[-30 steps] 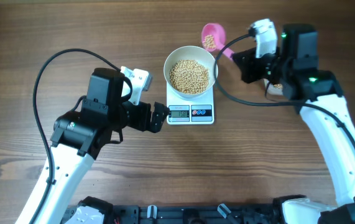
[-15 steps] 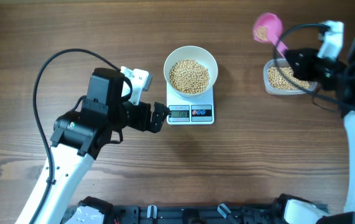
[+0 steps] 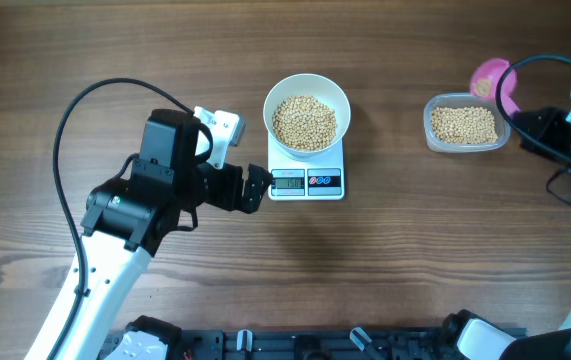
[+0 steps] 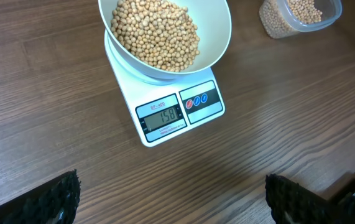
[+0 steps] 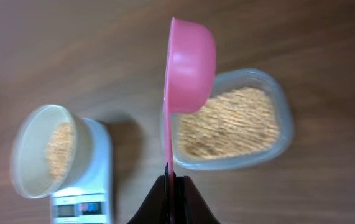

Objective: Scoop item into bowl and weigh 150g on scale
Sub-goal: 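Move the empty scoop right back to the soybean tub, then dip the pink scoop into the soybeans in the tub, then lift the pink scoop up out of the tub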

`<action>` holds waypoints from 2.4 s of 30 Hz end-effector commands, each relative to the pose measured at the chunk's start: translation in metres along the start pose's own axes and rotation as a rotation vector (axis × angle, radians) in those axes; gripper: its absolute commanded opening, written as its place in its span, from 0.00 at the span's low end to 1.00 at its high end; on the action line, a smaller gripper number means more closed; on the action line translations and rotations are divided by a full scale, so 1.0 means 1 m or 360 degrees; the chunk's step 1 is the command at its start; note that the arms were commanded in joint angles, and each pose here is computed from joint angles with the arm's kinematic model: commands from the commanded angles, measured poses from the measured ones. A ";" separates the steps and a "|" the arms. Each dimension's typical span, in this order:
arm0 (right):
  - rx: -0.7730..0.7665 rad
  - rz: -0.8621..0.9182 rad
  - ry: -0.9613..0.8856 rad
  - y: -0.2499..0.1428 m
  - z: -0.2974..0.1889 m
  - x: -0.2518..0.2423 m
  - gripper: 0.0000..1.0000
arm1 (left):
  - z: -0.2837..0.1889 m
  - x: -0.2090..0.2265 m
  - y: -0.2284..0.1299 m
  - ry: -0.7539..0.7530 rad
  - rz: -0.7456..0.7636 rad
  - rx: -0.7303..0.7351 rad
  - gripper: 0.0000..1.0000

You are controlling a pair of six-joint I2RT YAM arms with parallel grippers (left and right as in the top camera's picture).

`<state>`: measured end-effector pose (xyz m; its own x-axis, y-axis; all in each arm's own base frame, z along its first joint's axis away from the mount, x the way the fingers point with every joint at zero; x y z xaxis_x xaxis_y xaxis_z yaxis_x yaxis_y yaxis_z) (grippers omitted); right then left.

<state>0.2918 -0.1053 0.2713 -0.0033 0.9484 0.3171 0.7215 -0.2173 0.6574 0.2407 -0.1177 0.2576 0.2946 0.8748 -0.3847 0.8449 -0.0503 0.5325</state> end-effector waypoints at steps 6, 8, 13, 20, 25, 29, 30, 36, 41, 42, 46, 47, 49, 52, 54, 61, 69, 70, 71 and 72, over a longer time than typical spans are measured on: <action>0.0174 -0.0451 -0.0265 -0.012 -0.003 -0.010 0.04 | -0.002 0.000 0.001 -0.0011 -0.0013 -0.0010 1.00; 0.0255 -0.0573 -0.0304 -0.016 -0.001 -0.007 0.04 | -0.002 0.000 0.001 -0.0011 -0.0013 -0.0010 1.00; 0.0356 -0.0787 -0.0492 -0.014 0.007 -0.001 0.04 | -0.002 0.000 0.001 -0.0011 -0.0013 -0.0010 1.00; 0.0411 -0.1055 -0.0638 -0.007 0.018 0.015 0.04 | -0.002 0.000 0.001 -0.0011 -0.0013 -0.0010 1.00; 0.0538 -0.1203 -0.0828 -0.007 0.026 0.018 0.05 | -0.002 0.000 0.001 -0.0011 -0.0013 -0.0010 1.00; 0.0575 -0.1246 -0.0830 -0.009 0.031 0.023 0.04 | -0.002 0.000 0.001 -0.0011 -0.0013 -0.0010 1.00; 0.0572 -0.1257 -0.0822 -0.009 0.033 0.025 0.04 | -0.002 0.000 0.001 -0.0010 -0.0013 -0.0010 1.00; 0.0555 -0.1342 -0.0765 -0.010 0.041 0.043 0.04 | -0.002 0.000 0.001 -0.0011 -0.0013 -0.0010 1.00; 0.0522 -0.1335 -0.0675 -0.011 0.045 0.053 0.04 | -0.002 0.000 0.001 -0.0011 -0.0013 -0.0010 1.00; 0.0521 -0.1333 -0.0677 -0.011 0.045 0.052 0.04 | -0.002 0.000 0.001 -0.0011 -0.0013 -0.0010 1.00; 0.0528 -0.1300 -0.0836 -0.007 0.041 0.045 0.04 | -0.002 0.000 0.001 -0.0011 -0.0013 -0.0010 1.00; 0.0497 -0.1246 -0.0862 -0.005 0.040 0.044 0.04 | -0.002 0.000 0.001 -0.0011 -0.0013 -0.0010 1.00; 0.0402 -0.1071 -0.0792 -0.003 0.044 0.050 0.04 | -0.002 0.000 0.001 -0.0010 -0.0013 -0.0010 1.00; 0.0308 -0.0947 -0.0381 -0.008 0.054 0.074 0.04 | -0.002 0.000 0.001 -0.0011 -0.0013 -0.0010 1.00; 0.0195 -0.0868 0.0018 -0.007 0.058 0.100 0.04 | -0.002 0.000 0.001 -0.0011 -0.0013 -0.0010 1.00; -0.0074 -0.0672 0.0437 0.017 0.056 0.132 0.04 | -0.002 0.000 0.001 -0.0011 -0.0013 -0.0010 1.00; -0.0264 -0.0470 0.0423 0.043 0.059 0.134 0.04 | -0.002 0.000 0.001 -0.0010 -0.0013 -0.0010 1.00; -0.0290 -0.0437 0.0385 0.046 0.059 0.132 0.04 | -0.002 0.000 0.001 -0.0011 -0.0013 -0.0010 1.00; -0.0323 -0.0382 0.0343 0.051 0.061 0.129 0.04 | -0.002 0.000 0.001 -0.0010 -0.0013 -0.0010 1.00; -0.0345 -0.0355 0.0328 0.054 0.060 0.129 0.04 | -0.002 0.000 0.001 -0.0010 -0.0013 -0.0010 1.00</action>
<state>0.3625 0.0235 0.3095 -0.4013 0.8982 0.1795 0.4913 0.0457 0.8698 0.2407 -0.1177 0.2576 0.2946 0.8748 -0.3847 0.8449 -0.0503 0.5325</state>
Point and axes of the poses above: each gripper's point midway between its finger pads, its own z axis out along the fingers, its own x axis along the line the jaws close on, y = z × x, the point moved 7 cm from there along -z, back along the fingers, and after that the axes turned 8 degrees about -z, right-handed, at the moved point
